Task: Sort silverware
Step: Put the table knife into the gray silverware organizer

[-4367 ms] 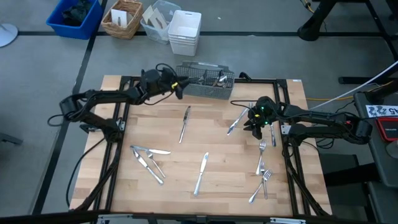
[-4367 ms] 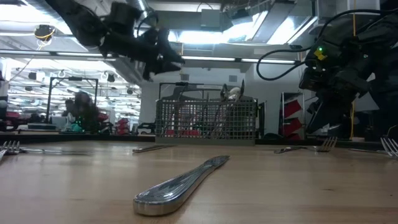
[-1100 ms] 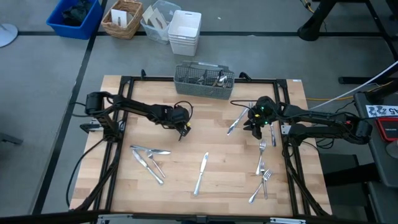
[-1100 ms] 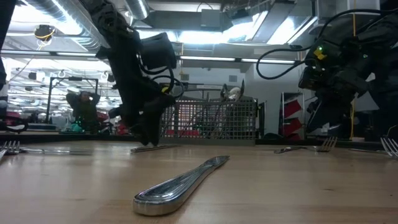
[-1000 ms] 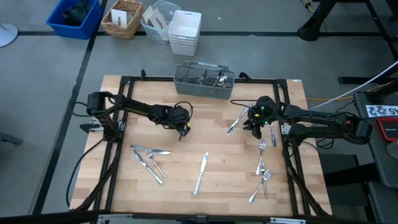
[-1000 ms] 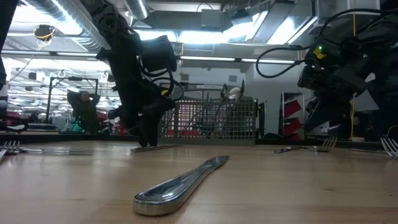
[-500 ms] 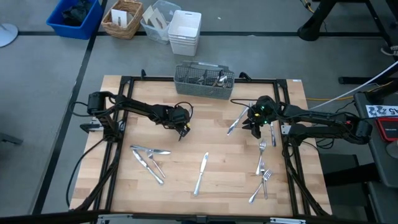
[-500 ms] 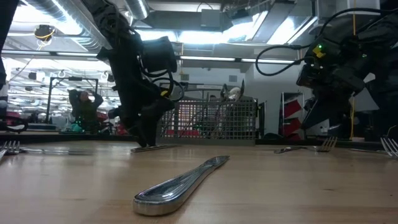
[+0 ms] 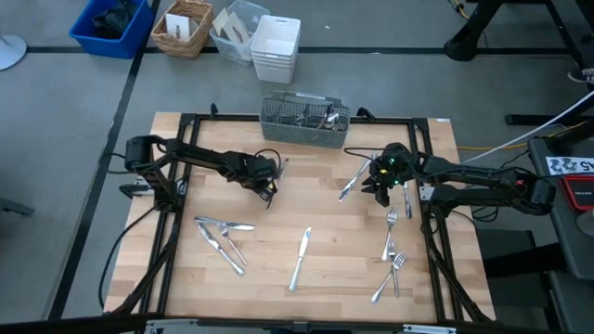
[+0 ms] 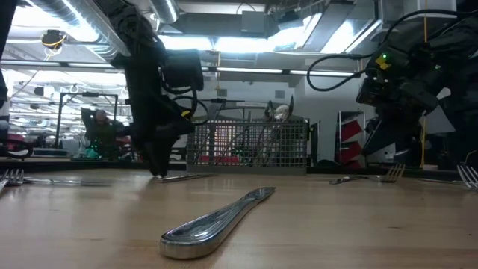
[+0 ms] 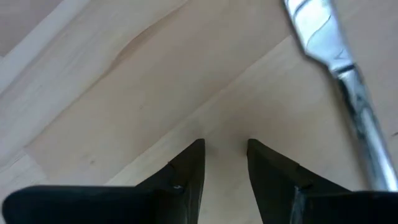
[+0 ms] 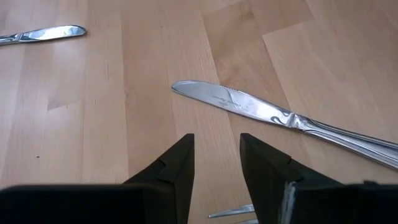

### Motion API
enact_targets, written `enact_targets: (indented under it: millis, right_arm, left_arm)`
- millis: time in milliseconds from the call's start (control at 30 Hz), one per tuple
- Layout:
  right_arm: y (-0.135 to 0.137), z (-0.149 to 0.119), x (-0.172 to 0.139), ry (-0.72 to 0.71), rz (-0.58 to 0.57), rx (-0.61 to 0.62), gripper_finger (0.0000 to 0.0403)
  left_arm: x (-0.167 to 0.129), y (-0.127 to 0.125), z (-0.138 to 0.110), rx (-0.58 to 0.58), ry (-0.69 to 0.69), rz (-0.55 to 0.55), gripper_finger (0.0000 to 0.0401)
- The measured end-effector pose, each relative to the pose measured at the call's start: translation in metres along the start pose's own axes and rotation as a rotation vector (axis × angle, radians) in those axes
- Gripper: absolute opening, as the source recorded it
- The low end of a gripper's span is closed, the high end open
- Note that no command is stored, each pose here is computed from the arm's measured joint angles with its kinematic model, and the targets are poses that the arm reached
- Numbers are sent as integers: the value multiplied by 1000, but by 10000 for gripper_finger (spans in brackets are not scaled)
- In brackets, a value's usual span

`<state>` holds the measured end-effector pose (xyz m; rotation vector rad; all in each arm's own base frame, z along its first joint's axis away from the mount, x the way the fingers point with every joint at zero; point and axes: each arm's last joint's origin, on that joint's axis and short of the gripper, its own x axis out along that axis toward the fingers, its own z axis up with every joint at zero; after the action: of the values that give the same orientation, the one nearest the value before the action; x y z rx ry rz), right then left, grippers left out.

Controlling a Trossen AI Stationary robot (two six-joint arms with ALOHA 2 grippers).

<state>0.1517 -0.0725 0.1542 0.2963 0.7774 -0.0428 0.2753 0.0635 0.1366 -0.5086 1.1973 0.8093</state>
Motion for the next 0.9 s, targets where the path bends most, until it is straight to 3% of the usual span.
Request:
enact_targets:
  millis: [300,600,900]
  right_arm:
    - [0,0,0,-1,0,0,131]
    - [0,0,0,-1,0,-1,131]
    - [0,0,0,-1,0,0,131]
  left_arm:
    - [-2,-1,2,-52,-8,-28,111]
    - [-13,-9,8,-152,-19,-213,111]
    - [-16,-26,15,-115,-141,-327,111]
